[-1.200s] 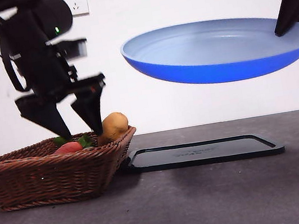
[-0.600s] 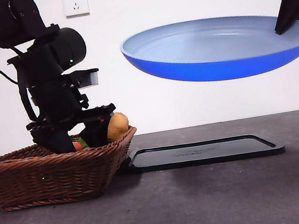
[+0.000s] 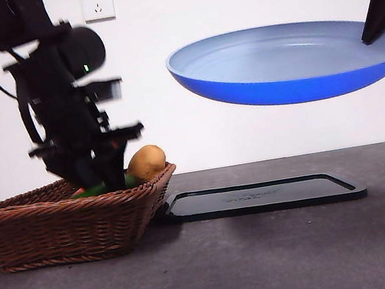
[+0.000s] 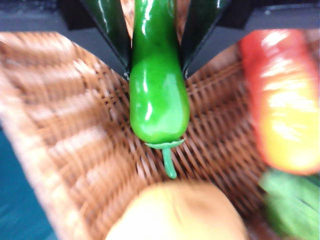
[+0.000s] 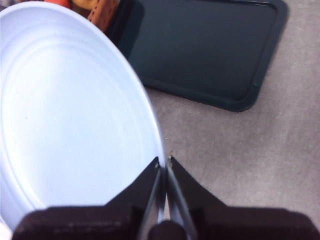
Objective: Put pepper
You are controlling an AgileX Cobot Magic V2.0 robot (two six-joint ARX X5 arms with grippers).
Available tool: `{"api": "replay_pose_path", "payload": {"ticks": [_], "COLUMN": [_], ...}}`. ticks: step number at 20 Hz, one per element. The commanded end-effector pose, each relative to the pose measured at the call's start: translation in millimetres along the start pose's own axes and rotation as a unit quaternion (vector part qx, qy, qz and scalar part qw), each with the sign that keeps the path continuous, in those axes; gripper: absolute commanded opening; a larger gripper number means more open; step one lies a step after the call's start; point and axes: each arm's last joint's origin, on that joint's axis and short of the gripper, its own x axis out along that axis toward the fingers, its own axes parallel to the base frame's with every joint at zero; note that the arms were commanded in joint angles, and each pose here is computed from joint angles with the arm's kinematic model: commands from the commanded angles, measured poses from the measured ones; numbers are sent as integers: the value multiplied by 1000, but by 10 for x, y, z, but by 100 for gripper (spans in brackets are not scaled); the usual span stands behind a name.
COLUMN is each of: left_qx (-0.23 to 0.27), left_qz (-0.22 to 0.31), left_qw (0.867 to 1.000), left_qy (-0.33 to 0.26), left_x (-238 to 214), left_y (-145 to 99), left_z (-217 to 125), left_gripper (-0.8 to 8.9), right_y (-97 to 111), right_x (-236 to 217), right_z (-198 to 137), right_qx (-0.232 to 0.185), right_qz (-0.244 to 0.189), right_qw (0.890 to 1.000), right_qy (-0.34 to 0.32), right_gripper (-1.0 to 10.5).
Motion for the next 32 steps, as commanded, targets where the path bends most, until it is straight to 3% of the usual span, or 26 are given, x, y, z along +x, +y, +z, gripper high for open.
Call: {"api": "replay_pose_path", "payload": {"ticks": [1,4,6,8,10,15,22,32], "left_qx": [-1,0,-9,4,27,109,199,241], "left_qz": [0,-20,-77,-153,-220,-272,-241,-216], "left_qw": [1000,997,991,976,957,940,940,939], "left_qy": [-28,-71,-111,-158,-186,-176,-140,-114], "left_x": [-262,-695,-1016,-1278,-1377,-1165,-540,-208], "left_y": [-9,-32,-102,-209,-389,-1048,-1609,-1731], "left_z": [74,93,93,108,141,139,36,-46], "left_gripper": [147,147,147,147,148,148,148,148], "right_y": [-9,-85,-149,-212,-262,-286,-274,-274], "right_x": [39,235,399,566,713,846,842,838], "right_z": [65,86,110,136,136,130,115,99], "right_qx": [7,24,37,56,71,90,98,102], "right_qz": [2,1,1,2,1,13,34,36], "right_qw": [1000,999,998,997,994,992,989,988], "right_qy": [0,33,51,62,78,93,102,110], "right_gripper": [5,5,5,5,5,5,5,5]}}
